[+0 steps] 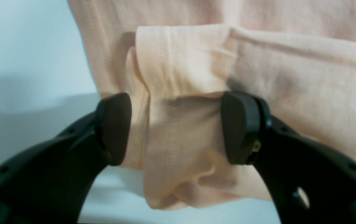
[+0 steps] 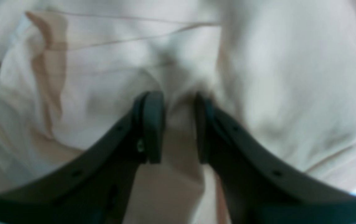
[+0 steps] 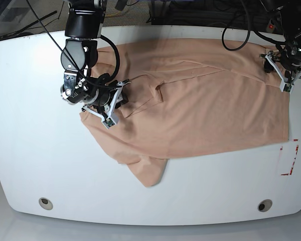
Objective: Fold the T-shirt properly
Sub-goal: 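Pinch the folded sleeve edge with the right gripper, then drag the pinched sleeve with the right gripper toward the collar edge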
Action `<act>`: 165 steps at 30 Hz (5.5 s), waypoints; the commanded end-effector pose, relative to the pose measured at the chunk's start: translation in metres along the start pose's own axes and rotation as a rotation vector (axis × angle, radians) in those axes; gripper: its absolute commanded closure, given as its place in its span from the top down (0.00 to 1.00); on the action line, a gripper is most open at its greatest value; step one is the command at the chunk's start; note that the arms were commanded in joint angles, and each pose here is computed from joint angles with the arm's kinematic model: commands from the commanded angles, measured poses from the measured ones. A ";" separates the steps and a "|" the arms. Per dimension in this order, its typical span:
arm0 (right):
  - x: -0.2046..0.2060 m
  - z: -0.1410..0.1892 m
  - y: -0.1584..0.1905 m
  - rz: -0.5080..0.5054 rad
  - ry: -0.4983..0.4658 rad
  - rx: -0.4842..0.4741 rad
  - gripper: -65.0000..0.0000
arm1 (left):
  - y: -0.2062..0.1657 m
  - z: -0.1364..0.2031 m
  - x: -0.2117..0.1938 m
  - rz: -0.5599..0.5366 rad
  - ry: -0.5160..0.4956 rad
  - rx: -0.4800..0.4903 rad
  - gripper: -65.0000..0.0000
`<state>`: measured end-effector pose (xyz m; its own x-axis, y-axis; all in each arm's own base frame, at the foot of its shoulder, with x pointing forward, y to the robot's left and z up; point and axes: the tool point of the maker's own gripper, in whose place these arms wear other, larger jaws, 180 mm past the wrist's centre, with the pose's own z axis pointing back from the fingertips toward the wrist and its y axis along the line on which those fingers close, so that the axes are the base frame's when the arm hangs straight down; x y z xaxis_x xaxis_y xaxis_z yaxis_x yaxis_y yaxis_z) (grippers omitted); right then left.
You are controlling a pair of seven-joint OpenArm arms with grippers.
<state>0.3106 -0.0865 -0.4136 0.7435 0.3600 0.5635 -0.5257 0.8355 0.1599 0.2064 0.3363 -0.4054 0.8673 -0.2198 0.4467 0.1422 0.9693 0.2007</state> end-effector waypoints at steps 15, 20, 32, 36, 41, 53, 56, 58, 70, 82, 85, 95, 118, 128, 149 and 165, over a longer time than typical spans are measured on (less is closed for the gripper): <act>0.024 0.005 0.000 0.006 -0.097 0.006 0.44 | 0.007 0.003 -0.005 -0.020 0.033 0.024 0.65; 0.025 0.004 0.001 0.006 -0.099 0.007 0.37 | 0.007 0.003 -0.005 -0.020 0.033 0.024 0.65; 0.018 -0.007 0.001 -0.022 -0.103 0.028 0.11 | 0.007 0.003 -0.005 -0.021 0.033 0.023 0.65; 0.021 -0.005 0.002 -0.020 -0.113 0.030 0.00 | 0.007 0.003 -0.006 -0.021 0.034 0.022 0.65; 0.042 0.014 -0.001 0.029 -0.170 -0.013 0.00 | 0.007 0.003 -0.005 -0.021 0.033 0.023 0.65; 0.078 0.044 -0.011 0.105 -0.228 -0.090 0.00 | 0.007 0.003 -0.005 -0.021 0.033 0.023 0.65; 0.080 0.039 -0.016 0.097 -0.219 -0.084 0.00 | 0.012 0.004 -0.005 -0.029 0.036 0.032 0.65; 0.077 0.032 -0.016 0.084 -0.202 -0.071 0.00 | 0.012 0.004 -0.005 -0.030 0.036 0.033 0.65; 0.065 0.057 -0.018 0.094 -0.201 -0.134 0.57 | 0.016 0.006 -0.005 -0.031 0.036 0.042 0.65; -0.027 0.064 -0.003 -0.068 -0.072 -0.076 0.67 | 0.015 0.005 -0.003 -0.034 0.034 0.039 0.65; -0.034 0.068 0.011 -0.097 -0.108 0.018 0.66 | 0.015 0.005 -0.002 -0.034 0.032 0.038 0.65; -0.042 0.049 0.025 -0.227 -0.132 0.181 0.66 | 0.004 0.001 0.001 -0.063 0.033 0.013 0.65; 0.015 0.059 -0.014 -0.153 -0.223 0.126 0.00 | 0.011 0.003 0.001 -0.078 0.039 0.026 0.65; 0.019 0.042 -0.040 -0.225 -0.209 0.146 0.00 | 0.012 0.004 0.002 -0.079 0.039 0.027 0.65; -0.004 0.098 -0.068 -0.100 -0.209 -0.025 0.68 | 0.017 0.052 0.060 -0.001 -0.200 -0.022 0.66; -0.091 0.125 -0.022 -0.093 -0.054 -0.052 0.68 | 0.034 0.065 -0.005 0.017 -0.061 0.023 0.65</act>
<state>0.2014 -0.1868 -0.3723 0.7802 0.2525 0.5723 -0.4236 0.8864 0.1864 0.1773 0.3495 -0.3540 0.8388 -0.1917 0.5095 0.1275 0.9791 0.1585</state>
